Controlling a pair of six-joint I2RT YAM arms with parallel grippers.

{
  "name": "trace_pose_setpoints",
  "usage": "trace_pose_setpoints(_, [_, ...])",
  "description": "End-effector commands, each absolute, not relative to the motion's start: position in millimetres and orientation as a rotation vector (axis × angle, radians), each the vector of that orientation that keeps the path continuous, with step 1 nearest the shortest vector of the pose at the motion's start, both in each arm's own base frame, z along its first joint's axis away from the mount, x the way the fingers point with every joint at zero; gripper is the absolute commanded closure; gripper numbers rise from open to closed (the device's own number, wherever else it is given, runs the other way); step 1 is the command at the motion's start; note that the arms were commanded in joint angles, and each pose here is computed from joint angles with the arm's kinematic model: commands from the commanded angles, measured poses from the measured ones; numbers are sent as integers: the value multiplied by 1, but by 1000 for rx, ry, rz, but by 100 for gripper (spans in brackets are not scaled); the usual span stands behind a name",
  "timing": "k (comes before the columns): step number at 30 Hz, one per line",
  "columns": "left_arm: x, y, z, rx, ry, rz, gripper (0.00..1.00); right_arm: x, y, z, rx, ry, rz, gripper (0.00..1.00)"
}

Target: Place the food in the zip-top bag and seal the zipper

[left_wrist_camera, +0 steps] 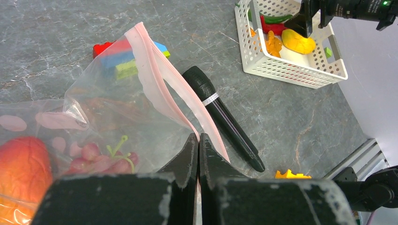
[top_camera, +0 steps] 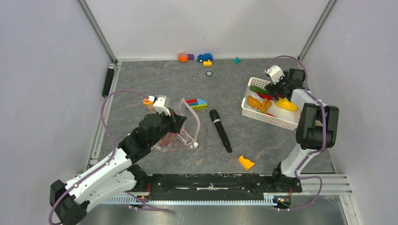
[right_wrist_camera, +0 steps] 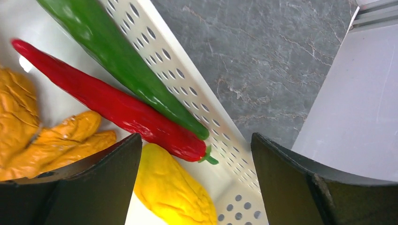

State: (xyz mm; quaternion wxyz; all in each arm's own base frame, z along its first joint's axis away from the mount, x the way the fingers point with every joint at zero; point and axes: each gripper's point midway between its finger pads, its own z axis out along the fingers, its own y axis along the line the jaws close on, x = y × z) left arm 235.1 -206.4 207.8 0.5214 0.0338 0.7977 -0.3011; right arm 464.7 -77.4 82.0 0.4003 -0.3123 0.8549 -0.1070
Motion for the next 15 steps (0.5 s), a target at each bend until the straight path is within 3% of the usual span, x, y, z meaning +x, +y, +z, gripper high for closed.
trace_pose_setpoints(1, [240,-204,215,101,1878,-681,98,436,-91,46,-962,2329,-279,11])
trace_pose_setpoints(7, [242,-205,212,108,1888,-673,98,433,-95,40,-989,2381,-271,20])
trace_pose_setpoints(15, [243,-205,211,105,1888,-665,98,453,-100,126,-843,2089,-475,12])
